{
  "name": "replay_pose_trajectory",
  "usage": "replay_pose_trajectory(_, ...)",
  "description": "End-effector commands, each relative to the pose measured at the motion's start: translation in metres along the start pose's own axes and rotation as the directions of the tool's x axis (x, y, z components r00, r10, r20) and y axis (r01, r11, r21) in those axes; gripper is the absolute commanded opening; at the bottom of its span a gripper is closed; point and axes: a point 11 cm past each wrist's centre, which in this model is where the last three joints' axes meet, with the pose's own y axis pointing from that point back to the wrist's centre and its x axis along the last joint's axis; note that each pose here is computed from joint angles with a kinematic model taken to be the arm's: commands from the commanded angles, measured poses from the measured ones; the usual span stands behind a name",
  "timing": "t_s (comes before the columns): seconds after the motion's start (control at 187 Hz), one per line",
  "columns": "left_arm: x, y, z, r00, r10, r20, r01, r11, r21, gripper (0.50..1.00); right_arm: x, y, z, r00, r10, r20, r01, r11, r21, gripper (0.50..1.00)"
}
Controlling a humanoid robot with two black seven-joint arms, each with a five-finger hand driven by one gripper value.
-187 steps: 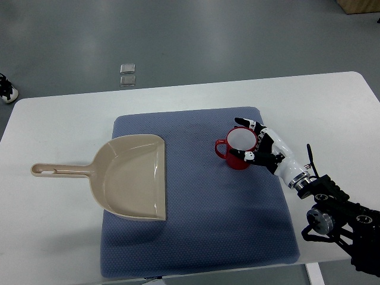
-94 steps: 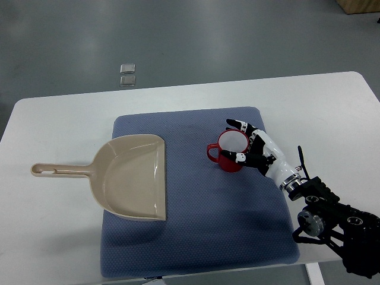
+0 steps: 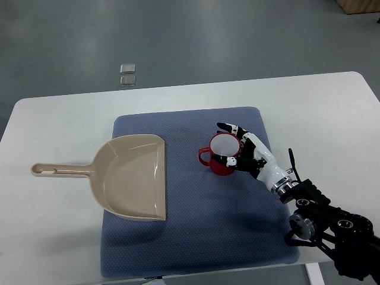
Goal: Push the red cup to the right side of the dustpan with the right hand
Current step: 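Push the red mug with the right hand toward the dustpan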
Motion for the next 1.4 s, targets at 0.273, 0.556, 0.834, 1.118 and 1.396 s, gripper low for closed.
replay_pose_trajectory(0.273, 0.000, 0.000, 0.000, 1.000, 0.000, 0.000, 0.000, 1.000, 0.000, 1.000, -0.012, -0.005, 0.001, 1.000, -0.007, 0.004, 0.007, 1.000, 0.008, 0.926)
replay_pose_trajectory(0.556, 0.000, 0.000, 0.000, 1.000, 0.000, 0.000, 0.000, 1.000, 0.000, 1.000, -0.020, -0.006, 0.004, 1.000, -0.023, 0.004, 0.023, 1.000, 0.008, 0.926)
replay_pose_trajectory(0.834, 0.000, 0.000, 0.000, 1.000, 0.000, 0.000, 0.000, 1.000, 0.000, 1.000, -0.031, -0.009, 0.005, 0.999, -0.043, 0.004, 0.043, 0.999, 0.012, 0.924)
replay_pose_trajectory(1.118, 0.000, 0.000, 0.000, 1.000, 0.000, 0.000, 0.000, 1.000, 0.000, 1.000, -0.047, -0.010, 0.011, 0.996, -0.087, 0.000, 0.087, 0.996, 0.000, 0.926)
replay_pose_trajectory(1.396, 0.000, 0.000, 0.000, 1.000, 0.000, 0.000, 0.000, 1.000, 0.000, 1.000, -0.060, -0.010, 0.015, 0.993, -0.115, 0.004, 0.115, 0.993, -0.007, 0.926)
